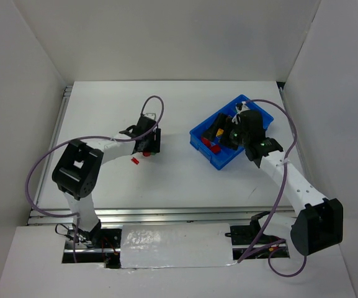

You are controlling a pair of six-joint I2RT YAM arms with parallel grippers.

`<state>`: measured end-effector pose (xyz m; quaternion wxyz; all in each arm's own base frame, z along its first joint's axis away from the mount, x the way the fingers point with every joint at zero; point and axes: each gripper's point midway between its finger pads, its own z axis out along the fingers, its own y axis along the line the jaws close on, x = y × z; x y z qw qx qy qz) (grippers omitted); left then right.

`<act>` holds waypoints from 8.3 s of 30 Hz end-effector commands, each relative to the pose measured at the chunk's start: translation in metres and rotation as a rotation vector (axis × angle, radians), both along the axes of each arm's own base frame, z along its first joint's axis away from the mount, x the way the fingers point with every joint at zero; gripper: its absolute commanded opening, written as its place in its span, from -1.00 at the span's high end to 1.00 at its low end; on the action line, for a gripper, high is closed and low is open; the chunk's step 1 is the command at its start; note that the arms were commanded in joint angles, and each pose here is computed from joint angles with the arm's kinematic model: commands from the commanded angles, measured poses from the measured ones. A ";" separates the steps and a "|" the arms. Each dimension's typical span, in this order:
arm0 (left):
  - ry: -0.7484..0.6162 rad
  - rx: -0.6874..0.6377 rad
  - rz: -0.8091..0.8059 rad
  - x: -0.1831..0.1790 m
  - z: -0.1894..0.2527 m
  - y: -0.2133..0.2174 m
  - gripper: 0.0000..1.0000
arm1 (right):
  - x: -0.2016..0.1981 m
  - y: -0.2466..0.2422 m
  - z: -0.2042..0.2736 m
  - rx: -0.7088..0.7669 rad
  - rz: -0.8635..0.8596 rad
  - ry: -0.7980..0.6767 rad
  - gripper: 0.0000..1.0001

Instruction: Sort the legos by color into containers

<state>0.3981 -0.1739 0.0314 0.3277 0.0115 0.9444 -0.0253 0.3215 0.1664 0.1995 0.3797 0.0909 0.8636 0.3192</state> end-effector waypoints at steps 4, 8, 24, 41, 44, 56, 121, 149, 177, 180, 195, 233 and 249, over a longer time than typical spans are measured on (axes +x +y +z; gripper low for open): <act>-0.252 -0.319 -0.411 -0.035 0.072 -0.072 1.00 | -0.009 0.015 0.020 0.159 0.013 -0.012 -0.99; -0.424 -0.381 -0.587 -0.069 0.111 -0.103 1.00 | -0.017 0.032 0.016 0.250 0.038 0.018 -0.97; -0.614 -0.481 -0.840 -0.124 0.175 -0.151 1.00 | -0.076 0.102 -0.020 0.232 0.261 0.128 -0.61; -0.619 -0.494 -0.813 -0.130 0.197 -0.154 -0.99 | -0.097 0.126 -0.002 0.409 0.482 0.030 1.00; -0.571 -0.489 -0.779 -0.128 0.207 -0.152 -0.99 | -0.075 0.102 0.000 0.374 0.440 -0.077 1.00; -0.368 -0.597 -0.746 -0.182 0.274 -0.125 -0.99 | -0.129 0.069 0.041 0.450 0.881 -0.490 1.00; -0.344 -0.623 -0.831 -0.185 0.282 -0.136 1.00 | -0.152 0.087 0.060 0.328 0.938 -0.644 1.00; -0.390 -0.430 -0.526 -0.172 0.259 -0.025 1.00 | 0.179 -0.192 -0.062 -0.034 -0.638 0.263 0.91; -0.349 -0.774 -0.988 -0.225 0.301 -0.088 1.00 | -0.080 0.088 0.136 0.362 0.828 -0.625 -0.99; -0.355 -0.823 -1.069 -0.242 0.308 -0.090 1.00 | -0.142 0.107 0.147 0.390 0.944 -0.732 -0.99; -0.359 -0.935 -1.200 -0.274 0.318 -0.089 1.00 | -0.176 0.146 0.166 0.447 0.946 -0.741 -0.93; -0.254 -0.088 -0.138 -0.146 0.186 0.051 -0.99 | 0.040 -0.061 -0.048 -0.340 -0.404 0.020 1.00; -0.261 -0.095 -0.133 -0.146 0.186 0.053 -0.99 | 0.039 -0.049 -0.053 -0.305 -0.352 0.035 1.00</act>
